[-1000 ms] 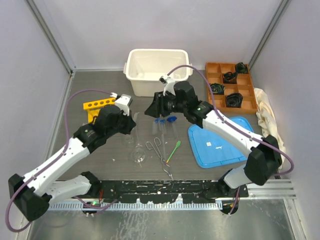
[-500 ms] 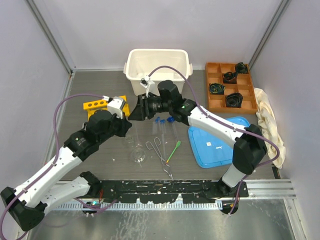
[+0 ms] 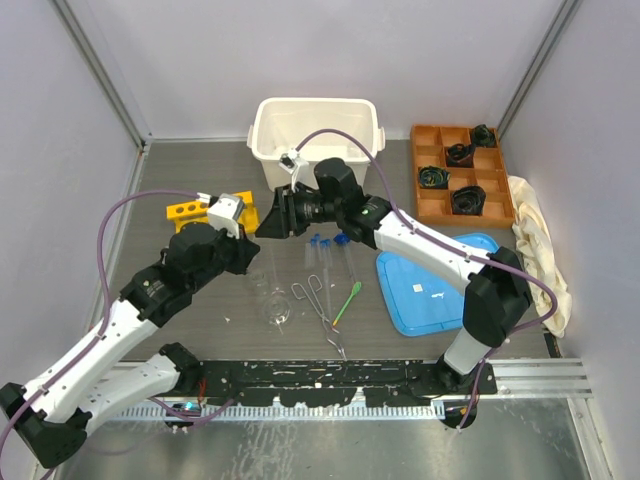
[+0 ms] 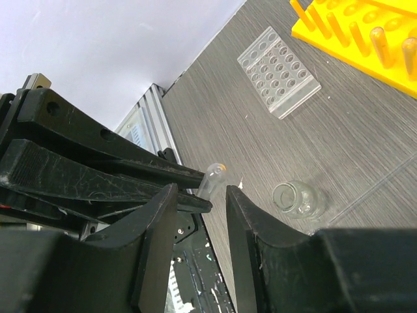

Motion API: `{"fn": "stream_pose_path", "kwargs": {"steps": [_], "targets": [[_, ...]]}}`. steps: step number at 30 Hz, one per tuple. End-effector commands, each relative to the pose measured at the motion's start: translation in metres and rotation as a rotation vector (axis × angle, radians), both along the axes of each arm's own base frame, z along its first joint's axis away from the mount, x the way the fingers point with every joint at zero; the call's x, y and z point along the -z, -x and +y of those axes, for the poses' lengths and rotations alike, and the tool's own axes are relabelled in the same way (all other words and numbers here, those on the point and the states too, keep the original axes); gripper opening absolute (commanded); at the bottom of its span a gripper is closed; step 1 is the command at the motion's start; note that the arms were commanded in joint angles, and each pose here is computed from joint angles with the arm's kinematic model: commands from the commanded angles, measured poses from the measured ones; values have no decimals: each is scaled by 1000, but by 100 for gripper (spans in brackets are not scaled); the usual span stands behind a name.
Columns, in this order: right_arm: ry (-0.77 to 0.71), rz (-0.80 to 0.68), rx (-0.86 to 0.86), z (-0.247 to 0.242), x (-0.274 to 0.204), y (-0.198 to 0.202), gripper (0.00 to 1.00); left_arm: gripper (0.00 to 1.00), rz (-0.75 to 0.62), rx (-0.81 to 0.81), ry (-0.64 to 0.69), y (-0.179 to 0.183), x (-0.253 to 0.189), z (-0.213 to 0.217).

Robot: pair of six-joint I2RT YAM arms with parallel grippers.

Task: Organize the chemistry lab equipment
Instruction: Pick up the test tube at the center of the board.

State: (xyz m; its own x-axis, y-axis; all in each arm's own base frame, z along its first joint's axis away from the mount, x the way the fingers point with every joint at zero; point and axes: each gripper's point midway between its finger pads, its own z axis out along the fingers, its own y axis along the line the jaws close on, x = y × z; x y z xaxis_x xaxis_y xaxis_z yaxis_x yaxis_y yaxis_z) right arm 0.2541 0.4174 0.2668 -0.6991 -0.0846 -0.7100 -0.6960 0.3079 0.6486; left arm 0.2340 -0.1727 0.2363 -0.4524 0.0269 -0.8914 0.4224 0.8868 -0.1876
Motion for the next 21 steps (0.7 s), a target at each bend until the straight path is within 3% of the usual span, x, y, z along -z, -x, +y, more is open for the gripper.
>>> {"fn": "stream_pose_path", "kwargs": {"steps": [1,14,21], "targets": [[-52,-77,0,8,-28,-6,41,0,-44,10,28,0,-15,-2],[-57,-79,-8,12,-28,-10,38,0,-41,16,50,2,-18,-4],[-67,-71,-26,15,-28,-8,23,0,-53,7,52,1,-22,-2]]}}
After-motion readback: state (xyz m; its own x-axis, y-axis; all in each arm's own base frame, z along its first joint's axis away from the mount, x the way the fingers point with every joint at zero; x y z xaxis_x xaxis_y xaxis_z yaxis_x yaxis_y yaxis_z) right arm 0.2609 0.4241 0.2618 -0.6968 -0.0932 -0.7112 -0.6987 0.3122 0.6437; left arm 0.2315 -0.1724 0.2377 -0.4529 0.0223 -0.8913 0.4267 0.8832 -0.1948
